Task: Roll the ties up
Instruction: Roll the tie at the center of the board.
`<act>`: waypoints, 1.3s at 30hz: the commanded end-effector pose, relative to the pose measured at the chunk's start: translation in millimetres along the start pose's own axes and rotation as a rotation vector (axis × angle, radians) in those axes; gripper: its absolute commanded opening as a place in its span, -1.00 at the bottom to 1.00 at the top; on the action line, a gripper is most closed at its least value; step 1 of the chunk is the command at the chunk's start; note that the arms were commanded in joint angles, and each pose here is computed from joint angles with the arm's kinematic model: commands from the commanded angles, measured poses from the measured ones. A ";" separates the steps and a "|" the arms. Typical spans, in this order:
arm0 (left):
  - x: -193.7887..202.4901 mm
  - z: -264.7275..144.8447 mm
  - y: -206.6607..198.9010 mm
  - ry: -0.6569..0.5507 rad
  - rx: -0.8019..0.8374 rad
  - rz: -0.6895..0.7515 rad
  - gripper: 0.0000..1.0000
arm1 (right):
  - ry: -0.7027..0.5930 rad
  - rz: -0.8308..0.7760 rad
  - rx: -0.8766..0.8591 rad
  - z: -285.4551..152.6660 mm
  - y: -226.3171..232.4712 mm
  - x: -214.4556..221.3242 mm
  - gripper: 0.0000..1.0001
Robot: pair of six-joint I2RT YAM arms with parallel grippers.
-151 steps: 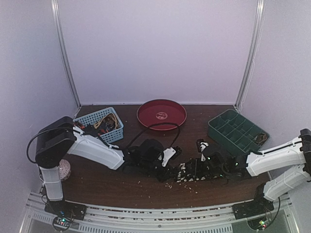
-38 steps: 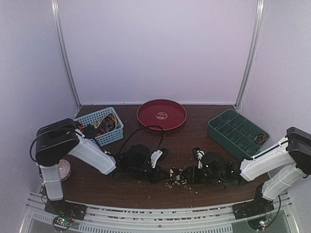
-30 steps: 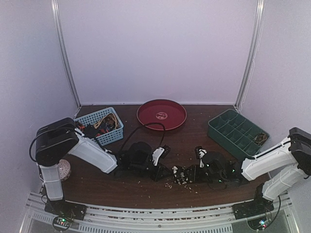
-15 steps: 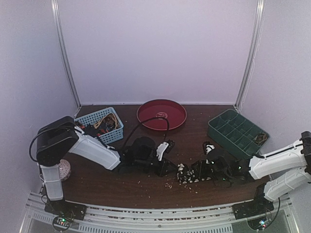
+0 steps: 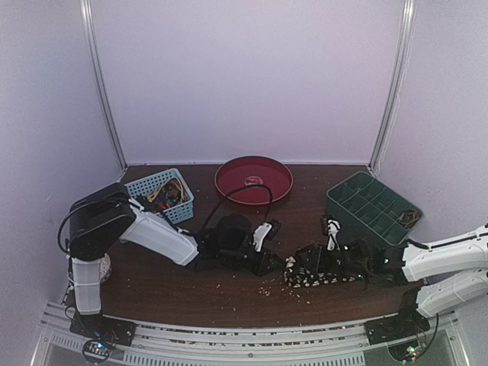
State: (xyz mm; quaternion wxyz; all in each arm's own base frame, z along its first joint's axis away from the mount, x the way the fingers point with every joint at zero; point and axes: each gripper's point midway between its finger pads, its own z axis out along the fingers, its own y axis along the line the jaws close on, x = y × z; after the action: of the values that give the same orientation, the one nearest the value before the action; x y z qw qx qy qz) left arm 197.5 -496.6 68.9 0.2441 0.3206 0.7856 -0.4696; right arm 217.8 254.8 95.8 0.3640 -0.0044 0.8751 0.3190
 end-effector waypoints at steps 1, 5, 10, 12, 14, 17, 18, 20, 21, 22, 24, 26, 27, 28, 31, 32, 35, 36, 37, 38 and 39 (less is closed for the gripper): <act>-14.9 8.2 -13.2 -0.024 0.039 0.009 -1.00 | 0.010 0.033 -0.006 -1.6 -0.5 1.3 -0.10; -13.6 4.6 -3.7 -0.023 -0.021 -0.002 -1.00 | -0.007 0.005 0.132 -4.8 -31.8 4.3 -0.38; -1.5 -12.7 16.2 -0.025 -0.135 -0.049 -1.00 | 0.005 -0.008 0.141 -6.9 -37.0 8.7 -0.43; 5.7 -20.5 26.2 -0.022 -0.189 -0.069 -1.00 | 0.021 -0.003 0.115 -4.8 -33.8 13.0 -0.43; 14.8 -27.1 33.7 -0.014 -0.223 -0.085 -1.00 | 0.036 0.003 0.070 -1.5 -27.7 17.7 -0.42; 27.3 -31.8 37.3 0.003 -0.225 -0.101 -1.00 | 0.072 0.017 0.050 5.8 -25.1 26.7 -0.43; 30.2 -32.1 38.0 0.008 -0.224 -0.105 -1.00 | 0.085 0.019 0.056 8.2 -26.3 30.3 -0.43; 34.3 -31.9 37.4 0.009 -0.207 -0.114 -1.00 | 0.097 0.027 0.045 12.3 -25.1 34.2 -0.43; 35.4 -31.8 35.9 0.004 -0.192 -0.116 -1.00 | 0.104 0.032 0.042 13.9 -25.3 36.3 -0.43; 35.4 -31.2 33.2 -0.003 -0.171 -0.118 -1.00 | 0.112 0.035 0.047 15.2 -26.8 38.6 -0.44; 36.7 -26.8 30.1 -0.004 -0.139 -0.119 -1.00 | 0.125 0.044 0.055 16.8 -29.6 43.1 -0.46; 37.7 -19.7 26.3 0.000 -0.109 -0.121 -1.00 | 0.134 0.054 0.044 18.0 -31.1 48.3 -0.47; 39.7 -16.3 25.8 0.004 -0.100 -0.121 -1.00 | 0.140 0.059 0.045 18.8 -32.2 50.1 -0.48; 39.2 -14.3 25.0 0.002 -0.092 -0.123 -1.00 | 0.148 0.059 0.048 19.4 -33.6 52.6 -0.49; 39.8 -11.4 23.4 0.002 -0.077 -0.122 -1.00 | 0.152 0.065 0.057 19.4 -35.9 54.0 -0.50; 40.8 -10.7 23.5 0.005 -0.075 -0.122 -1.00 | 0.146 0.068 0.059 18.7 -36.2 52.9 -0.50; 44.2 -9.2 23.8 0.015 -0.069 -0.125 -1.00 | 0.125 0.068 0.071 17.0 -37.6 48.4 -0.51; 44.4 -8.5 23.1 0.016 -0.066 -0.123 -1.00 | 0.121 0.066 0.072 16.8 -37.9 47.3 -0.51; 45.1 -7.4 23.4 0.016 -0.065 -0.123 -1.00 | 0.121 0.064 0.072 16.9 -37.9 47.1 -0.50; 45.0 -6.0 23.2 0.015 -0.062 -0.122 -1.00 | 0.123 0.062 0.071 17.4 -37.4 47.3 -0.51; 44.6 -3.9 23.2 0.013 -0.058 -0.119 -1.00 | 0.123 0.061 0.071 17.9 -37.0 47.3 -0.51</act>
State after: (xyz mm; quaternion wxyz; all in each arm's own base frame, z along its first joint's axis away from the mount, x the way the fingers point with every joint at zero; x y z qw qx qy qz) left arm 186.0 -457.9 21.7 0.2159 0.2612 0.8336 -0.4362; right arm 203.0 252.8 39.6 0.2973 0.0101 0.9034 0.3089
